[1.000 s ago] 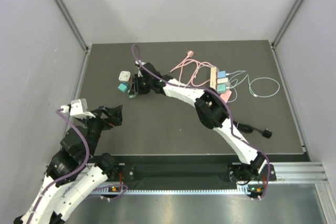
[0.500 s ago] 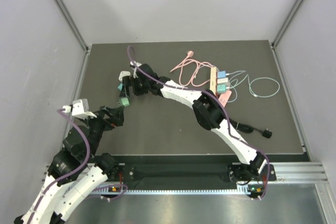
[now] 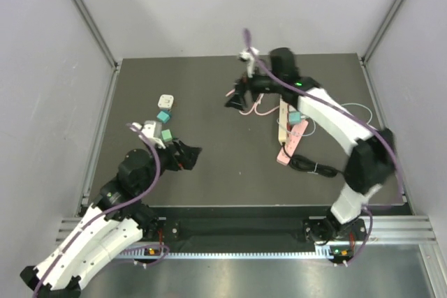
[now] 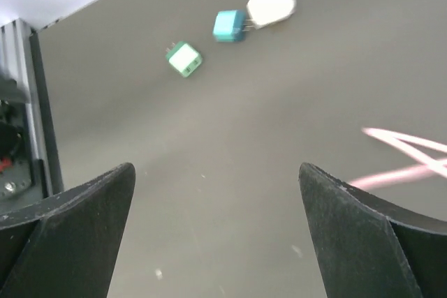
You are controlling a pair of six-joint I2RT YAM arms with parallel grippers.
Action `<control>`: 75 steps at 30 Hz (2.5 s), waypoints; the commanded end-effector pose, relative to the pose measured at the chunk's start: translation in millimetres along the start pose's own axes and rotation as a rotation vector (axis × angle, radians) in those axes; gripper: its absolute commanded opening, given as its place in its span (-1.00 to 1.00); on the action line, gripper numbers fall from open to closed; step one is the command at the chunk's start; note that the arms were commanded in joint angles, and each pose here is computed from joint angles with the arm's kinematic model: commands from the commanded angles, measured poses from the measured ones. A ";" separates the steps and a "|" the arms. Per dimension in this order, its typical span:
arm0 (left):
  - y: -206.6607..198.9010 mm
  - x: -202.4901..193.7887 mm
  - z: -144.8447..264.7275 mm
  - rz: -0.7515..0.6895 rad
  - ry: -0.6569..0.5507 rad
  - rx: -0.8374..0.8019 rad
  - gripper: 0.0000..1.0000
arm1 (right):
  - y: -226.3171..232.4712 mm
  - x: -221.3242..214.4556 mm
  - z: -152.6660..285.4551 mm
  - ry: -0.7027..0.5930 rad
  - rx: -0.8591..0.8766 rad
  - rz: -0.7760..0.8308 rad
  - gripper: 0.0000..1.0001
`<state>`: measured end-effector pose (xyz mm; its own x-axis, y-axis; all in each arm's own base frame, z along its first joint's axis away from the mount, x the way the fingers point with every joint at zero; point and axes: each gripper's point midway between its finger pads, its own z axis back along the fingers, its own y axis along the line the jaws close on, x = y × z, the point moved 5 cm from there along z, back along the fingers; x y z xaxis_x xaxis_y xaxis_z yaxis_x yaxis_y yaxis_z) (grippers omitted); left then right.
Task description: Pull the plug off the socket
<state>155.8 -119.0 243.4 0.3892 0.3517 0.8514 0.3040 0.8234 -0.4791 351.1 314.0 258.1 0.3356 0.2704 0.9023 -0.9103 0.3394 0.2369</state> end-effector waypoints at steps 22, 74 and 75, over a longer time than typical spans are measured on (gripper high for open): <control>-120.9 -108.0 -194.4 0.147 0.409 -0.405 0.88 | -21.1 -96.9 270.5 -0.362 -0.494 -0.129 1.00; -157.8 -184.8 -341.6 -0.082 0.396 -0.020 0.11 | -27.1 -105.8 304.8 -0.449 -0.527 -0.257 0.99; -159.0 -183.1 -341.8 -0.084 0.393 -0.023 -0.01 | -26.9 -106.1 304.5 -0.449 -0.525 -0.260 1.00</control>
<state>325.3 -462.2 79.2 0.6960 0.0789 0.7137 0.3566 0.8248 -0.4389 265.4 5.3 261.5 0.3309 -0.2471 0.9107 -0.5198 0.7577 0.3945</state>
